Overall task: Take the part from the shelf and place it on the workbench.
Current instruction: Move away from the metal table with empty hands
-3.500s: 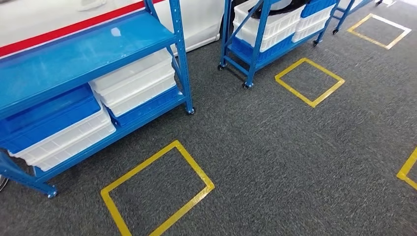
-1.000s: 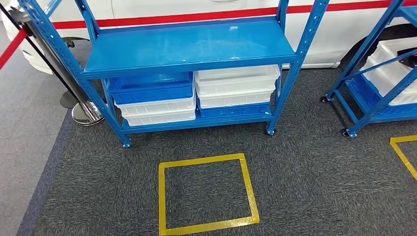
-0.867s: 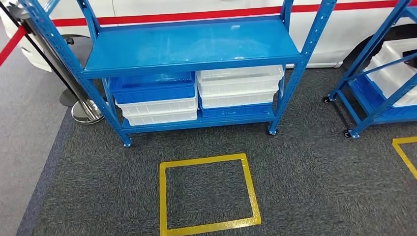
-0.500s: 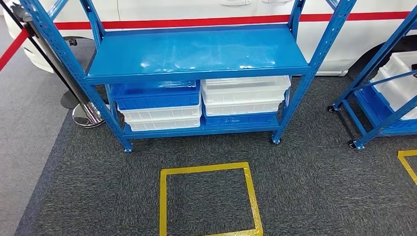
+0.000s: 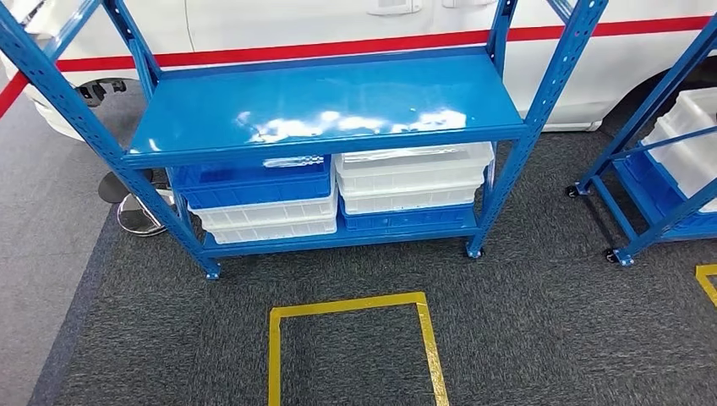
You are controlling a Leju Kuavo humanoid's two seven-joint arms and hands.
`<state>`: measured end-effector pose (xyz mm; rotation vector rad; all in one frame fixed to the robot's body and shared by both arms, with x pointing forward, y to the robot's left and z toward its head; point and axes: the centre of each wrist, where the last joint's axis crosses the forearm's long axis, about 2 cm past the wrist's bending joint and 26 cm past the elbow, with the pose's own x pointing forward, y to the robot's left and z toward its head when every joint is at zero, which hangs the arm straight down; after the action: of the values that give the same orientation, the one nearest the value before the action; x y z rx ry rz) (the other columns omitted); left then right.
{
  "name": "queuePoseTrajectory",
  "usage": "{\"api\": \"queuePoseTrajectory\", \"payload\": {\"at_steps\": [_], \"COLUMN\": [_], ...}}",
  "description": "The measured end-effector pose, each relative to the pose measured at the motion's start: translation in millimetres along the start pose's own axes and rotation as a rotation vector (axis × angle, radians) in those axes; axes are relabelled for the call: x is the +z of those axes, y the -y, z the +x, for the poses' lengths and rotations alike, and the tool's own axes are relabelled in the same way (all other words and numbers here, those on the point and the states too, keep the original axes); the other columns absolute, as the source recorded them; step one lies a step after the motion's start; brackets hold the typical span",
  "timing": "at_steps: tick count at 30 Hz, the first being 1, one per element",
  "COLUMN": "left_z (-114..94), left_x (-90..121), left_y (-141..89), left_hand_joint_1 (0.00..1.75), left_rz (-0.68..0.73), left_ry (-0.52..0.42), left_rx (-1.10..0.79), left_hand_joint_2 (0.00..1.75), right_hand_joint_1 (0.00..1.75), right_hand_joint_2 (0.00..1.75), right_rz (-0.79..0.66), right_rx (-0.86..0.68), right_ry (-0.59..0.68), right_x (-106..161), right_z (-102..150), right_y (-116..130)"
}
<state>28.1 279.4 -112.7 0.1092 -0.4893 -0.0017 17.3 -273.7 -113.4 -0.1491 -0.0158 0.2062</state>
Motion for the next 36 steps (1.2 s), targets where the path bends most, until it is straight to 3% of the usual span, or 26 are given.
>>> {"api": "queuePoseTrajectory", "payload": {"at_steps": [19, 36], "left_z": [4, 2], "left_x": [-2, -1], "left_y": [1, 1], "left_hand_joint_1": [0.0, 0.0], "left_rz": [-0.003, -0.001], "left_ry": [0.008, 0.005], "left_rx": [0.001, 0.0], "left_hand_joint_2": [0.0, 0.0], "right_hand_joint_1": [0.0, 0.0], "right_hand_joint_2": [0.0, 0.0], "right_rz": [0.038, 0.009], "right_rx": [0.023, 0.011], "right_ry": [0.014, 0.023], "right_x": [2, 0], "right_z": [0, 3], "right_y": [-10, 2]}}
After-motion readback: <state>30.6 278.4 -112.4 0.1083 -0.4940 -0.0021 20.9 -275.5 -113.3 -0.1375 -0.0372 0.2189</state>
